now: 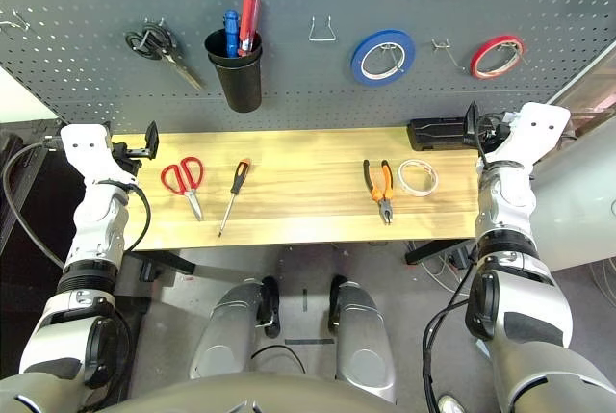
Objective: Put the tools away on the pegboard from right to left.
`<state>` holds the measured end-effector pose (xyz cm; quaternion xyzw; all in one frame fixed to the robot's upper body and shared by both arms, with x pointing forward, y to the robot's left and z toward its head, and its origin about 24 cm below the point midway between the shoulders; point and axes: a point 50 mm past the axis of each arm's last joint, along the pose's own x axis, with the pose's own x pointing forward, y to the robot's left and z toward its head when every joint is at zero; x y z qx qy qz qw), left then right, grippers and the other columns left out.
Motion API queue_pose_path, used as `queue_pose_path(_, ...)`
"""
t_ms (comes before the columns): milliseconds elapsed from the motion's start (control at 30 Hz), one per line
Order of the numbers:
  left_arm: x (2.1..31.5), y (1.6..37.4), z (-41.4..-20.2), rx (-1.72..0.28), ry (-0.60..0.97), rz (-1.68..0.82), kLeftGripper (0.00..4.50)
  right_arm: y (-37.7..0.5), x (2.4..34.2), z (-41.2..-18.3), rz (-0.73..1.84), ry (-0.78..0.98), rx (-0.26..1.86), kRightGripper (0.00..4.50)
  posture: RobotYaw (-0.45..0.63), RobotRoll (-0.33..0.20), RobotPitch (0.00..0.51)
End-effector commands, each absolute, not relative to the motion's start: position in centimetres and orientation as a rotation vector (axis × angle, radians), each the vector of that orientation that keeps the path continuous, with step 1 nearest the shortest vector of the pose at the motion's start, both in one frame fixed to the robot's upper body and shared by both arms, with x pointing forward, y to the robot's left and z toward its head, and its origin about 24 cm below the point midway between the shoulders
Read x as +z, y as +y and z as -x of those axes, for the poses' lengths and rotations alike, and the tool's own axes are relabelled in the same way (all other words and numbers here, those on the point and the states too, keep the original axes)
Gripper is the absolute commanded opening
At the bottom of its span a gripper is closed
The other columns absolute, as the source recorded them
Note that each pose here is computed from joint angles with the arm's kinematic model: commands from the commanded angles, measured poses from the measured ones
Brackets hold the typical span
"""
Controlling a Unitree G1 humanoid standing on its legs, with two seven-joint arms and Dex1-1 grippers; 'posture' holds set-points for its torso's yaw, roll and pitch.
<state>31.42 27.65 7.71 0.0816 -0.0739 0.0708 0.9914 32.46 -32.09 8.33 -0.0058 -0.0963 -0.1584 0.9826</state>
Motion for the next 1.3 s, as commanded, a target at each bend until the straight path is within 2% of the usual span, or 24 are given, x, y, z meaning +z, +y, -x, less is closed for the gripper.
queue_pose_path(33,6.9,27.3,-31.3,0.137,-0.121,-0.149,4.47,-32.2,8.0,-32.2,0.015,-0.181,-0.323,4.50,0.12,0.000,0.181)
queue_pose_path(133,6.7,26.6,-31.5,0.114,-0.113,-0.135,4.47,-32.3,8.4,-32.5,0.014,-0.173,-0.327,4.50,0.11,0.000,0.179)
queue_pose_path(367,6.7,25.6,-31.8,0.055,-0.112,-0.128,4.47,-33.4,7.6,-32.5,-0.096,0.004,-0.385,4.50,0.10,0.000,0.173)
queue_pose_path(533,6.6,23.2,-31.5,-0.103,-0.084,-0.121,4.47,-34.5,7.2,-31.9,-0.103,0.113,-0.337,4.50,0.09,0.000,0.174)
queue_pose_path(600,6.6,22.4,-31.4,-0.161,-0.061,-0.117,4.47,-34.6,6.9,-31.9,-0.068,0.206,-0.280,4.50,0.09,0.000,0.176)
queue_pose_path(800,7.0,19.3,-30.5,-0.423,0.012,-0.174,4.47,-35.1,7.1,-31.4,0.068,0.299,-0.082,4.50,0.09,0.000,0.184)
queue_pose_path(967,7.2,17.4,-28.9,-0.630,0.060,-0.213,4.47,-35.0,7.4,-31.4,0.158,0.348,0.052,4.50,0.10,0.000,0.198)
queue_pose_path(1300,7.1,15.2,-26.6,-0.922,0.124,-0.357,4.47,-33.4,6.7,-31.2,0.408,0.571,0.475,4.50,0.11,0.000,0.227)
